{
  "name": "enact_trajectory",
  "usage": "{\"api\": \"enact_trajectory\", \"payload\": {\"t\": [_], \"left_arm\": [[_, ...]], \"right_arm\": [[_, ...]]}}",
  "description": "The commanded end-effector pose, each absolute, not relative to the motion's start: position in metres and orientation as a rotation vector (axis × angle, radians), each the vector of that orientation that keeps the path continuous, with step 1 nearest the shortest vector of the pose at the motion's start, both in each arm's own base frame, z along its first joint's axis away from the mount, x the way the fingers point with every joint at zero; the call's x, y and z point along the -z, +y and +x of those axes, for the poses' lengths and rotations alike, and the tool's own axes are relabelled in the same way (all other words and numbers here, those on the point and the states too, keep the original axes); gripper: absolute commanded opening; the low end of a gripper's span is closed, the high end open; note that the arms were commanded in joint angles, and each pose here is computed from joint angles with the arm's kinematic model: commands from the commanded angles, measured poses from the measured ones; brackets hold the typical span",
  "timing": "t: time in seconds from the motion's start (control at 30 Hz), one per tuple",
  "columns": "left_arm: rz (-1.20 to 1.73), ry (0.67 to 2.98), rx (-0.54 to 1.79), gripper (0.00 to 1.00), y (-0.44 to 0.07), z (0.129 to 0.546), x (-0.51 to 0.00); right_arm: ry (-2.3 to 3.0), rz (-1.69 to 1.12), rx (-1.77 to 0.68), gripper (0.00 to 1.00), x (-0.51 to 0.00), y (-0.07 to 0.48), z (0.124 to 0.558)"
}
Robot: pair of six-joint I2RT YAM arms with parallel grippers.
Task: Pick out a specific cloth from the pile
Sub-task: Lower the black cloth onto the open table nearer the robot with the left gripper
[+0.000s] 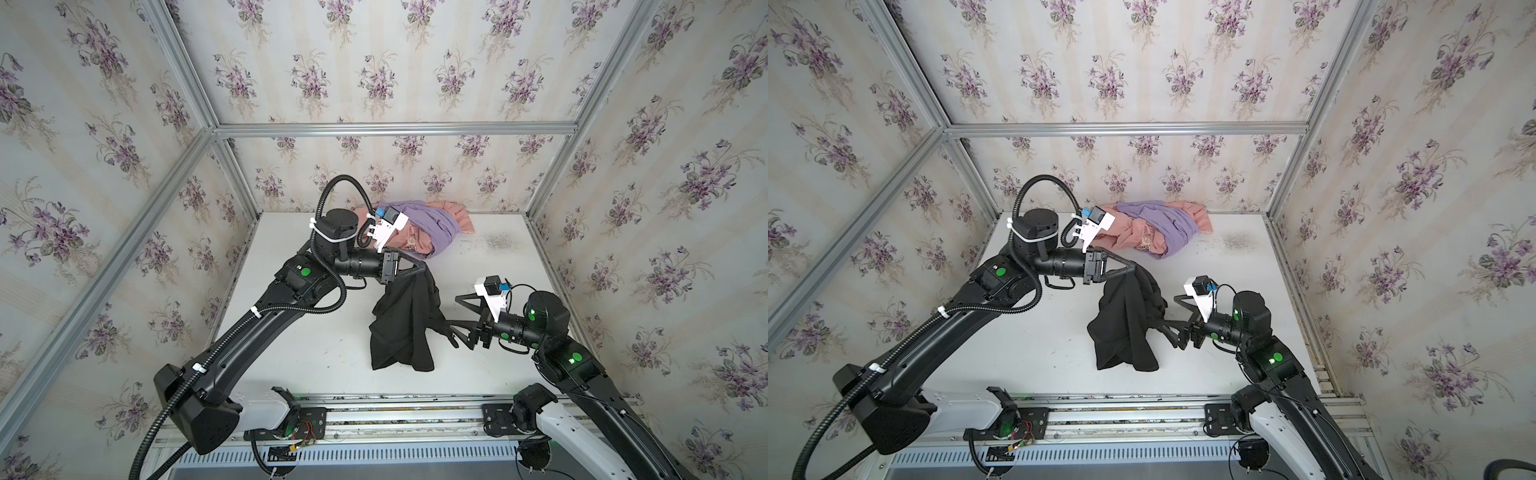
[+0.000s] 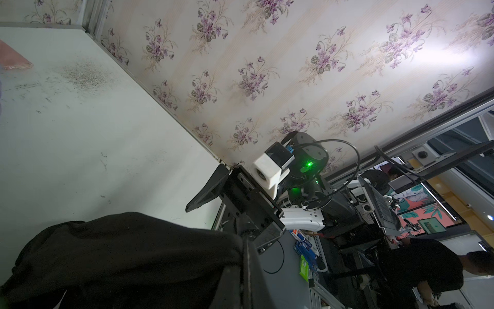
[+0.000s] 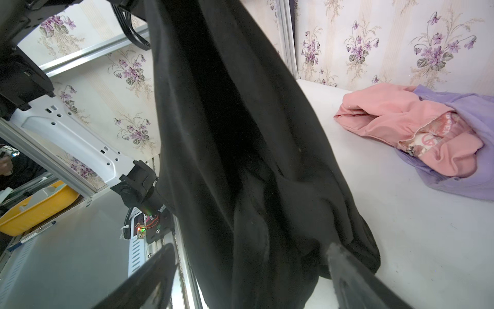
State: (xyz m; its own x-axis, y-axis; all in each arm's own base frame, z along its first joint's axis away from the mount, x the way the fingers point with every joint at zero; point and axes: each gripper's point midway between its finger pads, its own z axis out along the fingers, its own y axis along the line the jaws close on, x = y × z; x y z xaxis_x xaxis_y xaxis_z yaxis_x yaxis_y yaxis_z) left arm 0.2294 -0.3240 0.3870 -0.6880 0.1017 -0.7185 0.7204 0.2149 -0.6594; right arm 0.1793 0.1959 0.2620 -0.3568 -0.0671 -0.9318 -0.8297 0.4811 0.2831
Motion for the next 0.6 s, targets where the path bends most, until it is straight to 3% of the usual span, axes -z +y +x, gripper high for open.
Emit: {"api": "enact_trajectory", "payload": {"t": [0.0, 0.57], "left_arm": [[0.856, 1.939, 1.453, 0.03, -0.326, 0.225, -0.379], [1.126, 2.049, 1.183, 0.02, -0.361, 0.195, -0.333]], "right_arm": [[1.717, -0.802, -0.979, 0.92, -0.268, 0.198, 0.176], [1.605, -0.890, -0.931, 0.90, -0.293, 0.203, 0.171]]}}
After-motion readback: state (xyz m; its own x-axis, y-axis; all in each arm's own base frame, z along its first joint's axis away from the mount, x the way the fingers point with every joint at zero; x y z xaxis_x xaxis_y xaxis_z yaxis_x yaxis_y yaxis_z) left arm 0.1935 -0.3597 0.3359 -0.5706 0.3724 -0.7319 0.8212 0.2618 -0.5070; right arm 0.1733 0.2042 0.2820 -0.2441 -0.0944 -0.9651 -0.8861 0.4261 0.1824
